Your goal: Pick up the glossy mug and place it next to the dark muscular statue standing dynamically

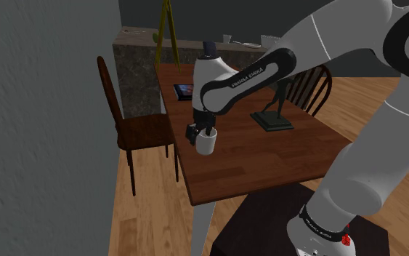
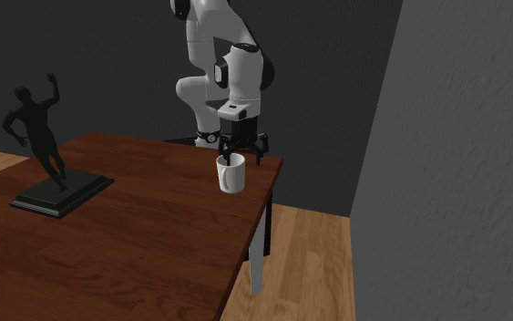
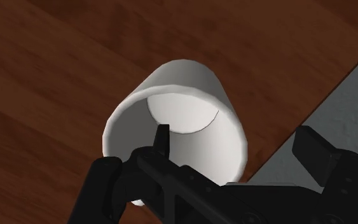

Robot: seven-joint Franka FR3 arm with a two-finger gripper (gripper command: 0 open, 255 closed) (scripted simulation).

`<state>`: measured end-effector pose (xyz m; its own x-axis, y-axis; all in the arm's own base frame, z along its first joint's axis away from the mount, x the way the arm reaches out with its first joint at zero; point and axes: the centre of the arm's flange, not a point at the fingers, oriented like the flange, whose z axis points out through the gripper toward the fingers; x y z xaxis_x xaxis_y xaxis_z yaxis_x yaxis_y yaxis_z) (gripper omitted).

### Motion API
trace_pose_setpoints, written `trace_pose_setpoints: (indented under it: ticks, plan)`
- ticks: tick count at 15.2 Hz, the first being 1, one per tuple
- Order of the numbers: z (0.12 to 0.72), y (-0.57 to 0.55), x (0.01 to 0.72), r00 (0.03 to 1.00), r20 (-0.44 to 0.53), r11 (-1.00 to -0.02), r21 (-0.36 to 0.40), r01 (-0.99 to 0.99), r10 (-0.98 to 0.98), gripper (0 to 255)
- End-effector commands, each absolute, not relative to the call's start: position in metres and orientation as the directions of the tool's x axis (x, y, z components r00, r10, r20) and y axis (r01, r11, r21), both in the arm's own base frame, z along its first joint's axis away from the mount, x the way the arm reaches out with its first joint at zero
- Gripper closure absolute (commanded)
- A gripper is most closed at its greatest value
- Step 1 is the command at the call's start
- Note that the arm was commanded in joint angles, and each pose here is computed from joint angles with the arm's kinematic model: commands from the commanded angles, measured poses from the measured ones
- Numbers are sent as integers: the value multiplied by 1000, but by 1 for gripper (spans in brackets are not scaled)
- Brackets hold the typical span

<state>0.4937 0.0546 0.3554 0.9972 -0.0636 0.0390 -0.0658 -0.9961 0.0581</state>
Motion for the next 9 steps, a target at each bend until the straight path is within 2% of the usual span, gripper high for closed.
trace_pose_setpoints:
  ticks: [1, 7, 8, 9]
  plan:
    - [350, 55, 494, 997, 39, -996, 58, -66, -63, 0]
    - [350, 55, 494, 997, 39, -996, 58, -66, -63, 0]
    - [350, 55, 494, 997, 39, -996, 58, -66, -63, 255]
    - [350, 55, 494, 997, 39, -996, 58, -66, -63, 255]
